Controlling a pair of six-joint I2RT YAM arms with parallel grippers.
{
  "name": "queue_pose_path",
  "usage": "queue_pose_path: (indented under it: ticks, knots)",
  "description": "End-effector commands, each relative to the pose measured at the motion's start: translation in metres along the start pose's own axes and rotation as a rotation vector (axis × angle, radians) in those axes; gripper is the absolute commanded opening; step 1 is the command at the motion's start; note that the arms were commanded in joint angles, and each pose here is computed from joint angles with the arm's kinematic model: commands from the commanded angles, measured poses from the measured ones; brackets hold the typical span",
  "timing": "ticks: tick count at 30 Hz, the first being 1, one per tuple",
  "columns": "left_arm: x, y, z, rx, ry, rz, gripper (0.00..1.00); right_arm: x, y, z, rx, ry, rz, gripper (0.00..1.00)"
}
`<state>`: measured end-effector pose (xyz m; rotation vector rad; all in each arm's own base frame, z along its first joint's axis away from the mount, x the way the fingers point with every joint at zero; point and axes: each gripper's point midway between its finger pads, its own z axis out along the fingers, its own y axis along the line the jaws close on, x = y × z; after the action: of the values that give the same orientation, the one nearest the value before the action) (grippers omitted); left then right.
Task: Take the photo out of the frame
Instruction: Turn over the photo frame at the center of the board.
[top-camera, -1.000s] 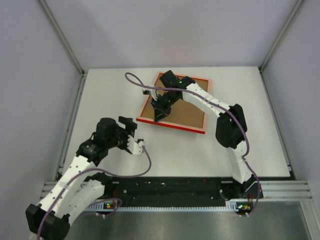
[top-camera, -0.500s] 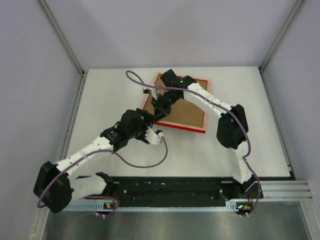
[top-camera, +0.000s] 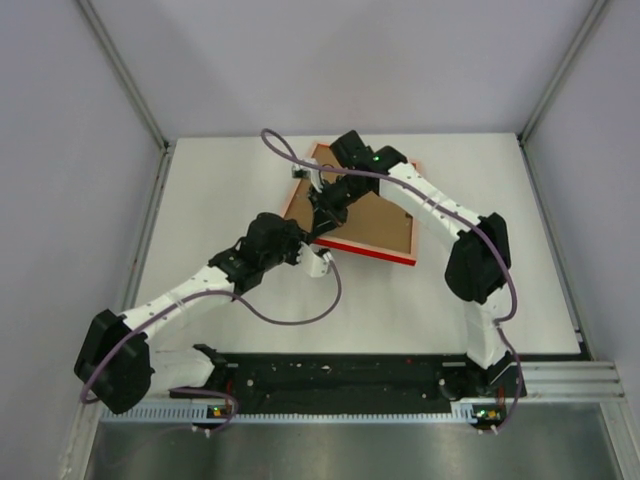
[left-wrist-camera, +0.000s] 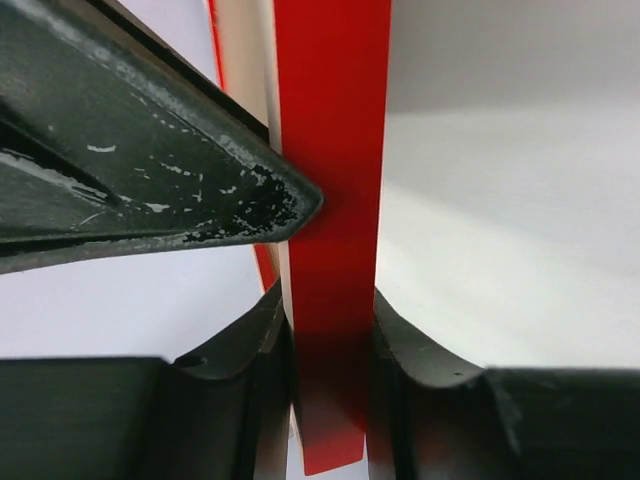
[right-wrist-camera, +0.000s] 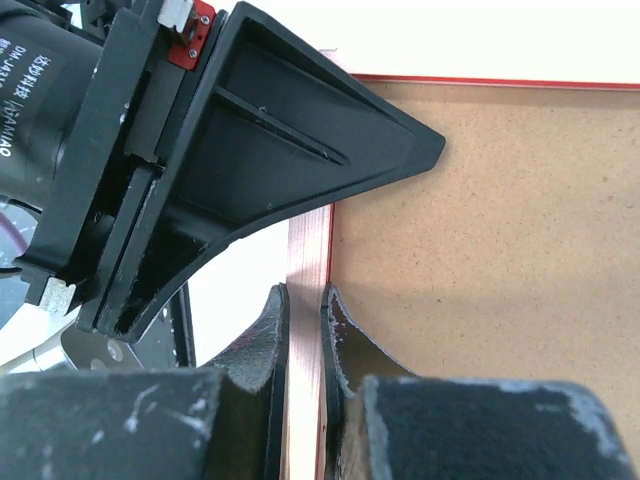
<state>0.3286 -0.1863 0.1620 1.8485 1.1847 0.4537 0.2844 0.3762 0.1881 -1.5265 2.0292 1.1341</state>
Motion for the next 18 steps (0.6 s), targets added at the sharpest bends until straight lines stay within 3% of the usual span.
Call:
queue_pose_path:
  ticks: [1,2,7,10,13,18]
  knots:
    - [-0.010,0.032,-0.003,-0.106,-0.027,0.020,0.00,-0.028,0.023,-0.027,0.010,-0.079,-0.099,0.00]
    - [-0.009,0.032,-0.004,-0.111,-0.025,0.015,0.00,-0.027,0.019,-0.029,0.037,-0.074,-0.104,0.01]
    - [-0.008,0.028,-0.005,-0.113,-0.024,-0.014,0.00,-0.032,0.001,-0.065,0.151,-0.098,-0.147,0.53]
    - [-0.006,0.022,-0.006,-0.108,-0.019,-0.039,0.00,-0.035,-0.006,-0.104,0.224,-0.134,-0.200,0.74]
    - [-0.004,0.019,-0.008,-0.109,-0.008,-0.085,0.00,-0.024,-0.011,-0.143,0.336,-0.127,-0.292,0.87]
    - [-0.001,0.023,-0.010,-0.109,0.006,-0.189,0.00,0.015,-0.014,-0.199,0.552,-0.058,-0.528,0.91]
